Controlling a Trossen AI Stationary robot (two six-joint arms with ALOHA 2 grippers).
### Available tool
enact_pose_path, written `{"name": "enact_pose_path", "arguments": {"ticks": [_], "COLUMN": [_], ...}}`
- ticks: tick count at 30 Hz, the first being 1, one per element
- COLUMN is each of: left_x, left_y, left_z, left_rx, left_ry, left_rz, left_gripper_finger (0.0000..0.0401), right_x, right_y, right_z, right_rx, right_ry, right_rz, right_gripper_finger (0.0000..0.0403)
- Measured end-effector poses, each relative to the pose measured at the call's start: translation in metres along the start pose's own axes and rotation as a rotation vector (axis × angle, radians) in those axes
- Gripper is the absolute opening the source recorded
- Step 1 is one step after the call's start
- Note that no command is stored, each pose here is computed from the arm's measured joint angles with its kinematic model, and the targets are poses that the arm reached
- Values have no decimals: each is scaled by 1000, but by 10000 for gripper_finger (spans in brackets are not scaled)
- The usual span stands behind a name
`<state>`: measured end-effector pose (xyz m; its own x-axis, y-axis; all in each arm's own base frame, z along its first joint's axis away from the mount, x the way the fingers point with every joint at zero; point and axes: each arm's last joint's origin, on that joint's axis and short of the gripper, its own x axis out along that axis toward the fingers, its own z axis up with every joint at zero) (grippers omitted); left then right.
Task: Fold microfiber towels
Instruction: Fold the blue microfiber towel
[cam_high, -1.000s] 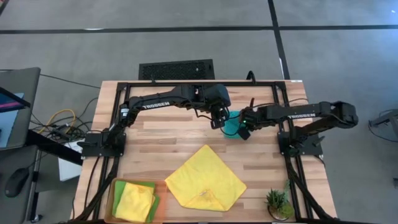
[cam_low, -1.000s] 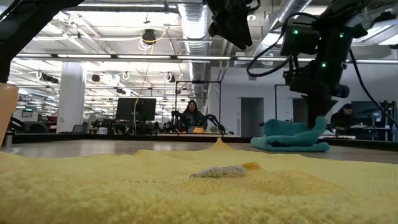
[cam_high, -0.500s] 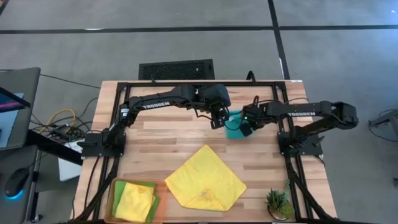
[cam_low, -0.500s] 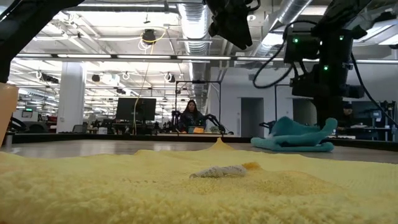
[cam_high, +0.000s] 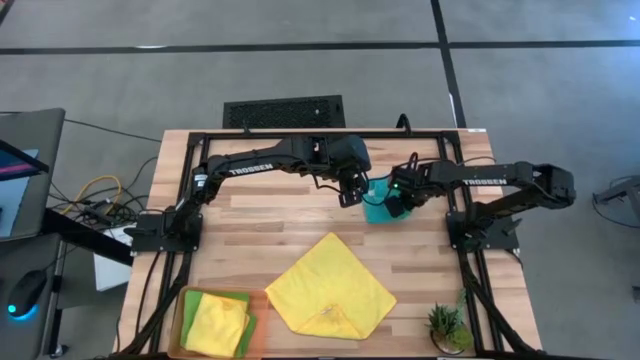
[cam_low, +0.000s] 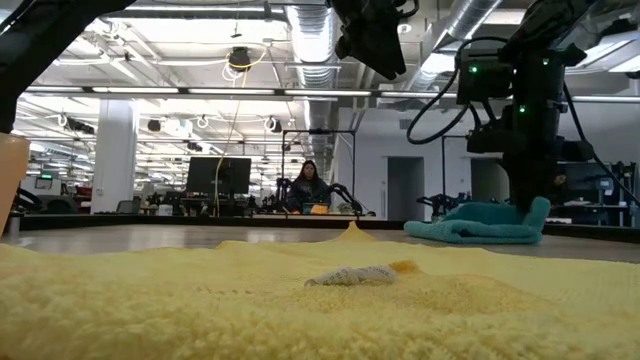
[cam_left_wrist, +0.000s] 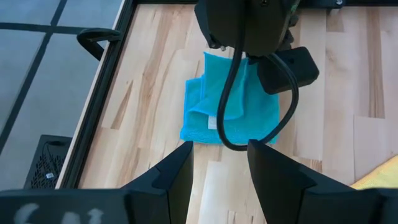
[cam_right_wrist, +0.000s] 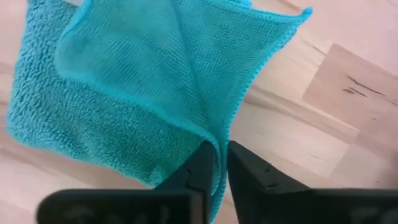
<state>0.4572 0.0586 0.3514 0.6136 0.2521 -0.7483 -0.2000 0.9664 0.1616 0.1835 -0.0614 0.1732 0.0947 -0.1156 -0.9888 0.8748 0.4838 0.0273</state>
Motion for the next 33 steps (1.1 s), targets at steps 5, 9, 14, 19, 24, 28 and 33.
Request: {"name": "enact_pose_path", "arguments": {"ticks": [5, 9, 14, 19, 24, 28, 33], "left_x": [0, 0, 0, 0, 0, 0, 0], "left_y": [0, 0, 0, 0, 0, 0, 0], "left_z": [0, 0, 0, -2, -3, -3, -4], "left_rx": [-1, -3, -2, 2, 4, 5, 7], "left_ry": [0, 0, 1, 22, 32, 33, 39], "left_rz": [0, 0, 0, -1, -1, -1, -1], "left_gripper_finger": [146, 146, 146, 146, 146, 146, 146], "right_x": [0, 0, 1, 1, 1, 1, 0], "right_y": [-3, -6, -11, -11, -20, -26, -22], "right_z": [2, 5, 9, 9, 8, 7, 4], "right_rx": [11, 47, 210, 192, 245, 286, 216], "right_ry": [-35, -59, -97, -91, -61, -12, 18], "right_rz": [-47, -71, -102, -109, -162, -178, -147], "right_gripper_finger": [117, 163, 198, 205, 191, 175, 163]}}
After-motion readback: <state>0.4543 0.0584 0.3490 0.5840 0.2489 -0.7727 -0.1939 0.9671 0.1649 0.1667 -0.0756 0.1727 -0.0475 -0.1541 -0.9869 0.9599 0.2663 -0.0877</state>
